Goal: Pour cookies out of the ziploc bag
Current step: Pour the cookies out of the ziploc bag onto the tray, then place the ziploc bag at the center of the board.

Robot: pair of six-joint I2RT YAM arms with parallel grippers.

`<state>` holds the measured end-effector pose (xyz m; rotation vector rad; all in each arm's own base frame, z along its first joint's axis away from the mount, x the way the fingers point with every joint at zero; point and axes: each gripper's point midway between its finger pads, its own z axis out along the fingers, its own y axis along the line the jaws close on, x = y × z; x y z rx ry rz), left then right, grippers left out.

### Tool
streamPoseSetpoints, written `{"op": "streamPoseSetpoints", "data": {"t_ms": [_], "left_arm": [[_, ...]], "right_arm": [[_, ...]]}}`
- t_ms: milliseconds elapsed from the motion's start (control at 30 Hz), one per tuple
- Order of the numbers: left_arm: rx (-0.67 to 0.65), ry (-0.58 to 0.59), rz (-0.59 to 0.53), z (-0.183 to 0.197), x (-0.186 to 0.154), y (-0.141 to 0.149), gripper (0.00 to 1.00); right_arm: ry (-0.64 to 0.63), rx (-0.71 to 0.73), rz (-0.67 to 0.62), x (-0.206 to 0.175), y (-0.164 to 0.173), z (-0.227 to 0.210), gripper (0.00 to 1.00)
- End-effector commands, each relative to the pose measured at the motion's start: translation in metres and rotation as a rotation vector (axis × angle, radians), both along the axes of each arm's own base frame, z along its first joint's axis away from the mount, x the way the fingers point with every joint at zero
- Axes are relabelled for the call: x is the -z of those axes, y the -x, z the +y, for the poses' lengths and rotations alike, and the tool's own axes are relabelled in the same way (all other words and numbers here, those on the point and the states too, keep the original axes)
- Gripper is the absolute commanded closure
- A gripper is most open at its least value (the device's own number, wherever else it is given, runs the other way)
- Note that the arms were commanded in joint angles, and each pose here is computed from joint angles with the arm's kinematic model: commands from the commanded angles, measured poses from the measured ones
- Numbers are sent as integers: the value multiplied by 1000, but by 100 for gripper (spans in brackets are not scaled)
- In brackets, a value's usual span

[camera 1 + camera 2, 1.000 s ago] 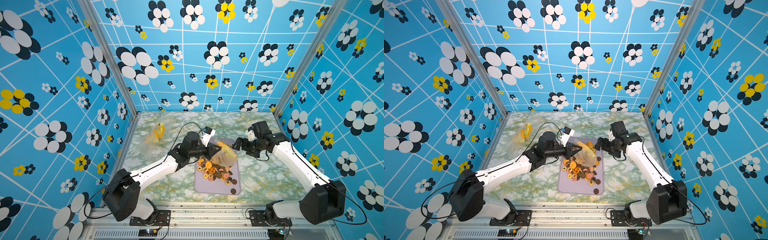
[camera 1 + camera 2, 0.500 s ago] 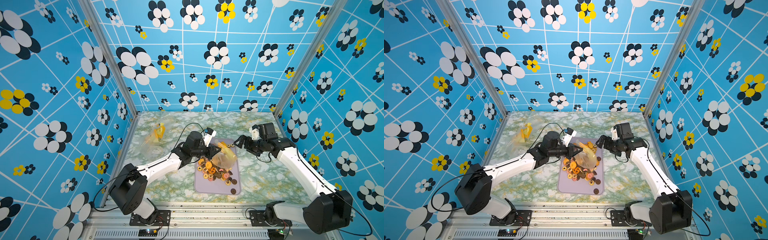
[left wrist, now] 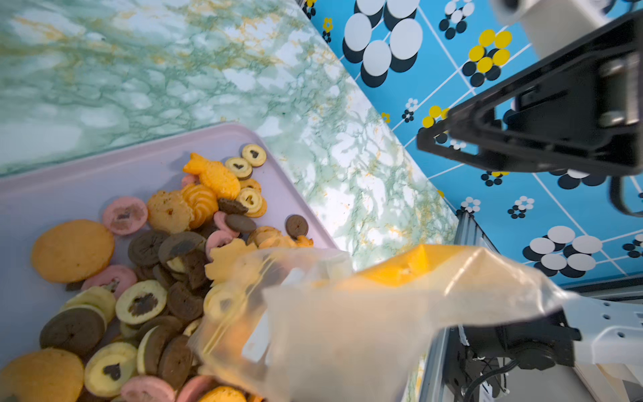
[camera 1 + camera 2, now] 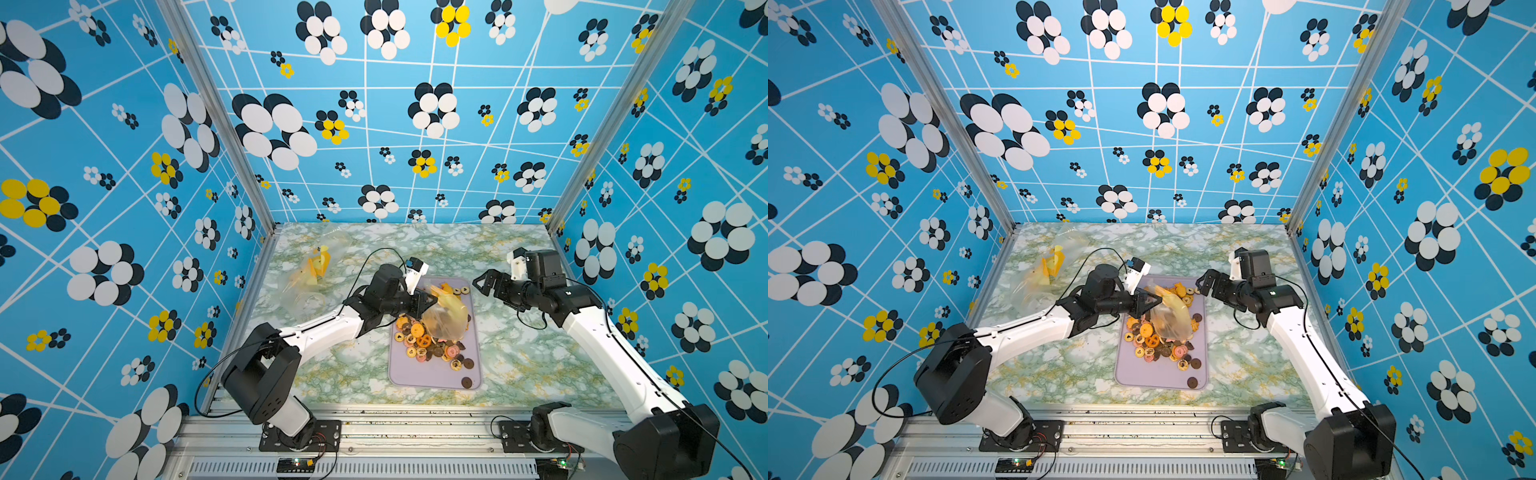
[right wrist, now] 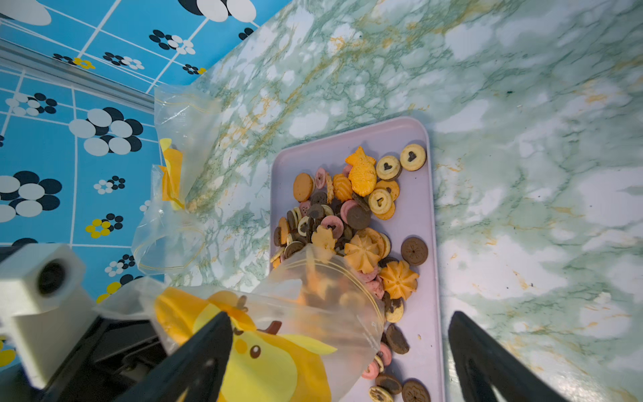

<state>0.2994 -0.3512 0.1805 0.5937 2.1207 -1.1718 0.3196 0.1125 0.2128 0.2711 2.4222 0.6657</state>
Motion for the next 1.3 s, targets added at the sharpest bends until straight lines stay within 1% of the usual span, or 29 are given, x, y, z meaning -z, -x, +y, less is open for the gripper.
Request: {"op": "streamPoseSetpoints", "data": {"t_ms": [0,100,167,300,367,467,500,567,600,667,733,800,867,933,967,1000,1100,1133,1200,1233,1267], "left_arm": [[-8,33,-43,2,-17,-4,100],[-33,52,-70,11,-39,-4,100],[-86,54,-108,29,-57,-8,100],[-224,40,-154,87,-87,-25,100],[-314,-20,-174,121,-91,-36,100],[-459,-136,-177,171,-85,-53,100],[-513,-157,-174,188,-83,-60,100],[-660,-215,-154,229,-73,-75,100],[-711,-236,-149,245,-69,-80,100],[-814,-309,-182,274,-62,-91,100],[-865,-379,-250,288,-57,-98,100],[-889,-452,-319,291,-49,-104,100],[-880,-482,-357,285,-37,-105,100],[-868,-492,-368,279,-24,-99,99],[-864,-509,-371,276,-17,-95,91],[-867,-529,-363,276,-11,-91,86],[-848,-537,-319,271,6,-75,78],[-846,-534,-306,270,8,-70,74],[-839,-523,-294,267,8,-59,59],[-836,-516,-288,266,7,-53,49],[-841,-510,-281,266,5,-46,35]], "right_arm": [[35,35,-55,-7,-4,-10,1],[35,27,-38,-1,-3,-8,1],[29,18,-20,5,-3,-6,1],[9,8,-3,11,-6,-2,1],[-6,-4,0,12,-8,2,1],[-23,-9,2,13,-11,5,1],[-28,-12,2,12,-12,7,1],[-38,-16,2,12,-14,8,1],[-41,-17,4,12,-13,9,1],[-44,-22,5,12,-12,10,1],[-42,-22,0,11,-10,9,1],[-36,-23,-5,11,-8,7,1],[-31,-24,-5,12,-5,6,1],[-29,-24,3,14,-2,6,1],[-29,-25,6,15,-1,6,1],[-28,-25,8,16,0,5,1],[-20,-20,19,21,3,3,1],[-16,-17,23,23,3,1,1],[-3,-10,16,25,3,-2,1],[19,6,4,26,3,-7,1],[40,25,-16,27,3,-12,1]]}}
